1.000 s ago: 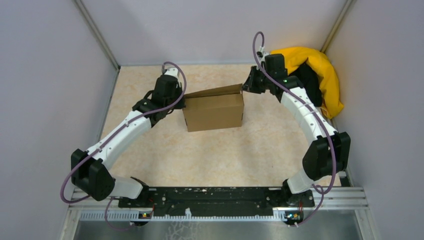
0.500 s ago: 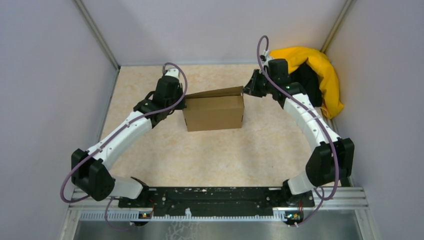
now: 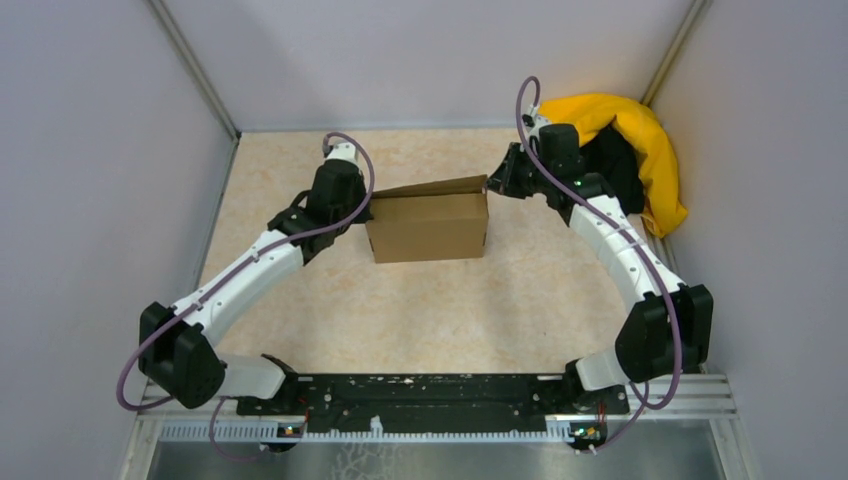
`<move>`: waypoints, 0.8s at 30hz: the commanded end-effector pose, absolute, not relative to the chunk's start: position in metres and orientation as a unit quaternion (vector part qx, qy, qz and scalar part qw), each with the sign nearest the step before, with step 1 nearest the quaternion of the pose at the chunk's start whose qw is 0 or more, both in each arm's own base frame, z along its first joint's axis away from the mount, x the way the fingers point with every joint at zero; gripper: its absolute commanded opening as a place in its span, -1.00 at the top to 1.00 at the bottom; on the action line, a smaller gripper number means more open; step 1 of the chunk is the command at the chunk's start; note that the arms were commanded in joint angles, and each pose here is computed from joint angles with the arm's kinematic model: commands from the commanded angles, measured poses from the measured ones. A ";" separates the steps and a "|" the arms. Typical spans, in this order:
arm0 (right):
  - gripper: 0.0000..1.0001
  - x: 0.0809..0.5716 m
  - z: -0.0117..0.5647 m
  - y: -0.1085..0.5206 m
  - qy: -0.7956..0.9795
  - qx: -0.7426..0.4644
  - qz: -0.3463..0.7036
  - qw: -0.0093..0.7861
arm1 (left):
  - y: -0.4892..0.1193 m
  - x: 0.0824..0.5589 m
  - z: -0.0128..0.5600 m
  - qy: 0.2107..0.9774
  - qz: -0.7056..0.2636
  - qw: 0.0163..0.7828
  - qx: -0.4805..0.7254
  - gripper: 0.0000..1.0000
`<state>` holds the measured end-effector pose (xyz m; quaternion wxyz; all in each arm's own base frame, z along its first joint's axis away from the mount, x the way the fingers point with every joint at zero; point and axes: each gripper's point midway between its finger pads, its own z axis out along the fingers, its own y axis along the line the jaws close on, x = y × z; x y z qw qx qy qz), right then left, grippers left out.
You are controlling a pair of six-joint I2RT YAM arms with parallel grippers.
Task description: Fold the paper box
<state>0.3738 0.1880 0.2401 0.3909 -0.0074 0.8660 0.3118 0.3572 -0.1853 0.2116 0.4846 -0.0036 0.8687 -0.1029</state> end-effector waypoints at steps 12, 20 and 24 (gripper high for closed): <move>1.00 0.357 0.245 0.214 0.856 -0.047 0.359 0.369 | -0.209 0.341 0.190 0.872 -0.143 0.468 0.014 0.80; 1.00 0.355 0.242 0.211 0.865 -0.061 0.344 0.360 | -0.202 0.339 0.179 0.875 -0.122 0.468 0.025 0.81; 0.90 0.352 0.247 0.214 0.867 -0.076 0.347 0.349 | -0.201 0.338 0.177 0.876 -0.119 0.466 0.026 0.81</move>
